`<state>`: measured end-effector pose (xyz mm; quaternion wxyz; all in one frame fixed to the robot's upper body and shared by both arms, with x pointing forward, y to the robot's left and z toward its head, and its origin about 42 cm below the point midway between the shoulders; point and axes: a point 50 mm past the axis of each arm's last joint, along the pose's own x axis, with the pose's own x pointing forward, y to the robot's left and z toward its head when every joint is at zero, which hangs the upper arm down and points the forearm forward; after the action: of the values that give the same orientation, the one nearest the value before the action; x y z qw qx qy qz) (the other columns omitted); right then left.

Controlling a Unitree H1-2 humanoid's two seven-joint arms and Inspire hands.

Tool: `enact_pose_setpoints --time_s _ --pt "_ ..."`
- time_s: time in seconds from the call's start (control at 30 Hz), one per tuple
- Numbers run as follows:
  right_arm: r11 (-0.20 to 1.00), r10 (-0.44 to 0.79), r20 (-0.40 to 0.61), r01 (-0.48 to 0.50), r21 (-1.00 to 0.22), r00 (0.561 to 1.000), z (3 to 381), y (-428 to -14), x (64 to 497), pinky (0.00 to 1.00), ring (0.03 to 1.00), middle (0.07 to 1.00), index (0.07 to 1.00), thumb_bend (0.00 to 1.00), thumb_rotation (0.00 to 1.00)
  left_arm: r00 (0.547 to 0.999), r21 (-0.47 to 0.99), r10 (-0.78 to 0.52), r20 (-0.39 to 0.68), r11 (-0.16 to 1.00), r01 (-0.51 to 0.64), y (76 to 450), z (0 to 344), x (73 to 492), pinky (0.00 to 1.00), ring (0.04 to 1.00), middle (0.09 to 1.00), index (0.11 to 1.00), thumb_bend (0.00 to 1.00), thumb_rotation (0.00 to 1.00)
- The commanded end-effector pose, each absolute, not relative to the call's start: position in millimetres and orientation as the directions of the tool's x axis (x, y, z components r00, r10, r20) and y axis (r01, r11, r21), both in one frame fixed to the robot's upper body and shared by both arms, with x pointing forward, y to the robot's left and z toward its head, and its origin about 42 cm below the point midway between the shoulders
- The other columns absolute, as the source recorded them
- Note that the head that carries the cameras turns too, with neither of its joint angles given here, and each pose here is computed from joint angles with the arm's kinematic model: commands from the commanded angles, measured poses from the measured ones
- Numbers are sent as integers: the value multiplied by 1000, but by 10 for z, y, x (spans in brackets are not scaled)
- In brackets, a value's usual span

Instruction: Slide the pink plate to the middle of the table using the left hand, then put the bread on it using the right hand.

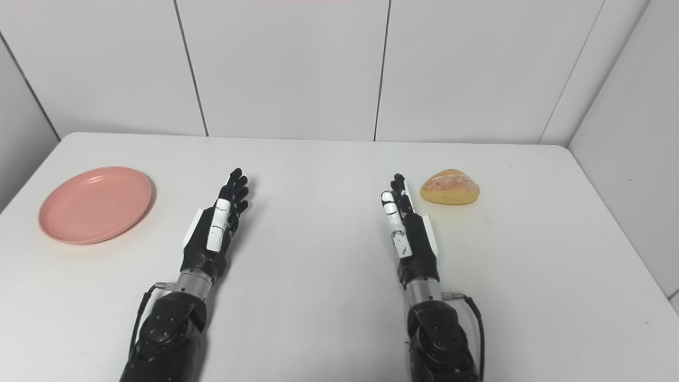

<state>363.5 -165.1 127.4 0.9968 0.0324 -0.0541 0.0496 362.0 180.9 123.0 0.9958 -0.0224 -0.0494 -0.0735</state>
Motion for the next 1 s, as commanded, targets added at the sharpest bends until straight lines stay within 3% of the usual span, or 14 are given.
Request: enact_pose_setpoints --time_s 0.0,0.97 --pt "991 102 190 -117 69 976 1512 -1589 3723 1000 1000 1000 1000 627 890 967 -22 -166 194 985 173 1781 1464 3746 1000 1000 1000 1000 728 1000" --pt "991 105 212 -122 64 971 1535 -1577 3749 1000 1000 1000 1000 589 915 972 -30 -159 174 986 167 1810 1430 3711 1000 1000 1000 1000 734 1000"
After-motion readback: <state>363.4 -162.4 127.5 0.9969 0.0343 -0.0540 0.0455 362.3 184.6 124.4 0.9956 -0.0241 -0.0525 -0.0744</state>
